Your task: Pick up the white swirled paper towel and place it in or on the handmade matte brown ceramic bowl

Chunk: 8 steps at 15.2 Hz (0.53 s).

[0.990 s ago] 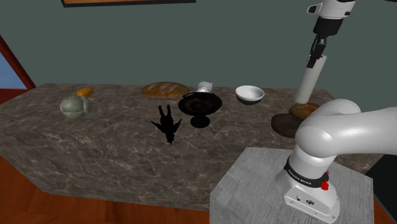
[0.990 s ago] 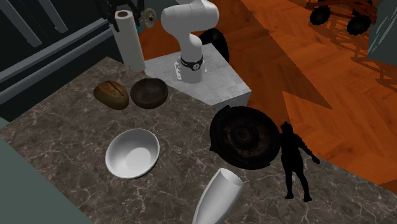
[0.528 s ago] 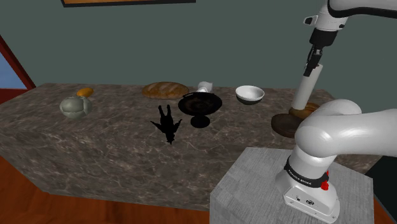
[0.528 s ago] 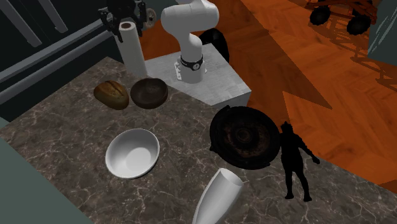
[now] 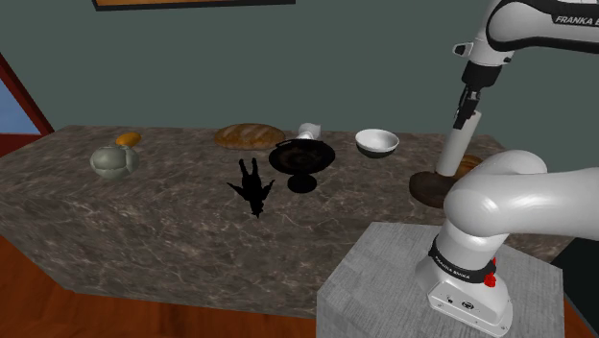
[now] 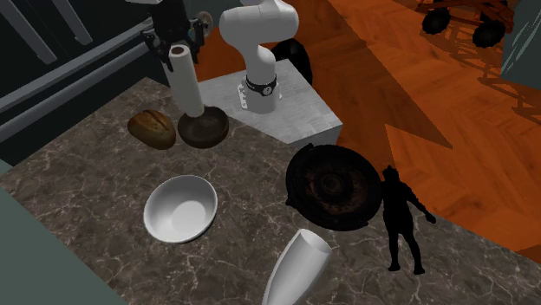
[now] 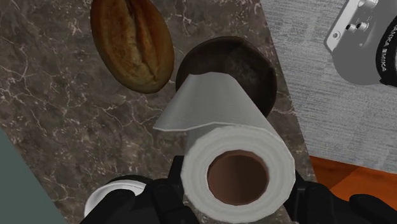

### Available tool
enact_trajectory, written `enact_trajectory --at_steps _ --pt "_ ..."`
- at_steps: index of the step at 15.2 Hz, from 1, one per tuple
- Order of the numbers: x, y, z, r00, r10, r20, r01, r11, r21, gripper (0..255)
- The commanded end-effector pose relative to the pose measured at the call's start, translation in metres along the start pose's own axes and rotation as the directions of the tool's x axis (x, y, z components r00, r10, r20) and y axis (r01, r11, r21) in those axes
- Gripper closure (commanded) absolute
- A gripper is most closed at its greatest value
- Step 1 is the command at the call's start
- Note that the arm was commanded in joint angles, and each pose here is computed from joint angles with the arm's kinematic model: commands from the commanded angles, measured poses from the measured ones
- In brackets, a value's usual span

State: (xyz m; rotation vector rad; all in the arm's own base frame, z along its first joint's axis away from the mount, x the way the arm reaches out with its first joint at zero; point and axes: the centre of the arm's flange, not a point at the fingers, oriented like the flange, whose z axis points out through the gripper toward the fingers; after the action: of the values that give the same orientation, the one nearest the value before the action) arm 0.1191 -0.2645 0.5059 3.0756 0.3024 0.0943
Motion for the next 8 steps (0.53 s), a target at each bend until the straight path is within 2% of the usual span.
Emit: enact_trajectory --at_steps 1,8 --pt "-0.001 0.000 0.011 1.000 0.000 0.000 0.000 1.000 0.000 255" --pt "-0.003 -0.003 0.050 1.000 0.000 0.000 0.000 1.000 0.000 255"
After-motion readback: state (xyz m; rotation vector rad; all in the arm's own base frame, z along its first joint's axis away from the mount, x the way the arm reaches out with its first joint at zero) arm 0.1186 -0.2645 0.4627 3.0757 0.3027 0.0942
